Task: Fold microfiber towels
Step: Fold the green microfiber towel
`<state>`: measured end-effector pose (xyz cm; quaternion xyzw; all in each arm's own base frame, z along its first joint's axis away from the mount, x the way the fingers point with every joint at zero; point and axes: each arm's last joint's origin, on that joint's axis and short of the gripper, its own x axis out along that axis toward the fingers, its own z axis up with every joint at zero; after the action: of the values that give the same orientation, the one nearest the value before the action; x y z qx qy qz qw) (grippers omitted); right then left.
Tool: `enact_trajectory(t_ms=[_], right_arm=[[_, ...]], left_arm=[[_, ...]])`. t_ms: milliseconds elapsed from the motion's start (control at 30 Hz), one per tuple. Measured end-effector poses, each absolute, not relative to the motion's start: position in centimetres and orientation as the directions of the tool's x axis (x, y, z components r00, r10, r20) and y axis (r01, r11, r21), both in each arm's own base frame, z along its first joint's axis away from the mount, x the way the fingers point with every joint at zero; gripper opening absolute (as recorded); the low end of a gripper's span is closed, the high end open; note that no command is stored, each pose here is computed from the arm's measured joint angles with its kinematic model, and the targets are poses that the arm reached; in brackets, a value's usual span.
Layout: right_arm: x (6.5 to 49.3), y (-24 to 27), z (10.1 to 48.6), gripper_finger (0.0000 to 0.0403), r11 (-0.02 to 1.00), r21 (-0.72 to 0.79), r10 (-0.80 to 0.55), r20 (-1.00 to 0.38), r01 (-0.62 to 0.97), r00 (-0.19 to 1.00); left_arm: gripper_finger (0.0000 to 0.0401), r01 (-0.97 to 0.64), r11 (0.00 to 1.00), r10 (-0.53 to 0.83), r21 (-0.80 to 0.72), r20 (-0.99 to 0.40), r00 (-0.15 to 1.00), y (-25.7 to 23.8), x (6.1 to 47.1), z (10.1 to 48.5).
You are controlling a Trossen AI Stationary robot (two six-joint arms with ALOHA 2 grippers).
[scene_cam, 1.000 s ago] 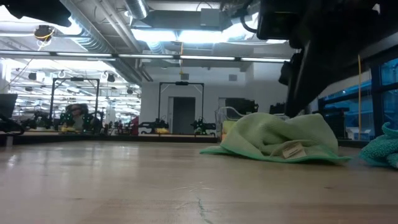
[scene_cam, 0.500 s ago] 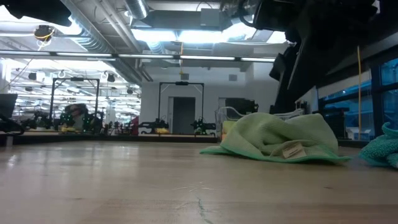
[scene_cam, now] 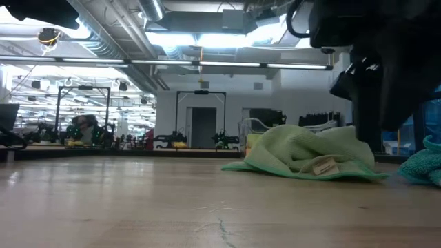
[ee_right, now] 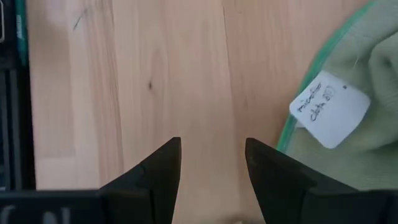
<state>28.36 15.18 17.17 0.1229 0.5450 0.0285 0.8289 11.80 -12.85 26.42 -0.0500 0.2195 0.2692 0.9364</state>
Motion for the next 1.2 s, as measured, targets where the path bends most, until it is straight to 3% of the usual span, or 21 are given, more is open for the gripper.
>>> enact_trajectory(t_ms=[267, 933, 1067, 1200], right_arm=[[28.3, 14.8, 16.9, 0.0182, 0.985, 0.1, 0.028, -0.899, 0.142, 0.437], [28.5, 14.8, 12.2, 0.0181, 0.986, -0.059, -0.103, -0.953, 0.157, 0.284], [28.3, 14.7, 12.1, 0.0159, 0.983, -0.092, -0.135, -0.951, 0.162, 0.278], [28.3, 14.6, 12.1, 0.0113, 0.98, -0.118, -0.159, -0.948, 0.162, 0.274]], left_arm=[[0.0172, -0.526, 0.85, 0.481, 0.02, -0.438, 0.76, -12.9, 11.8, 26.4], [0.0172, -0.527, 0.85, 0.473, -0.002, -0.437, 0.765, -13.0, 11.9, 26.4], [0.0172, -0.527, 0.85, 0.473, -0.004, -0.436, 0.766, -13.0, 11.9, 26.4], [0.0172, -0.527, 0.85, 0.473, -0.004, -0.435, 0.766, -13.0, 11.9, 26.4]])
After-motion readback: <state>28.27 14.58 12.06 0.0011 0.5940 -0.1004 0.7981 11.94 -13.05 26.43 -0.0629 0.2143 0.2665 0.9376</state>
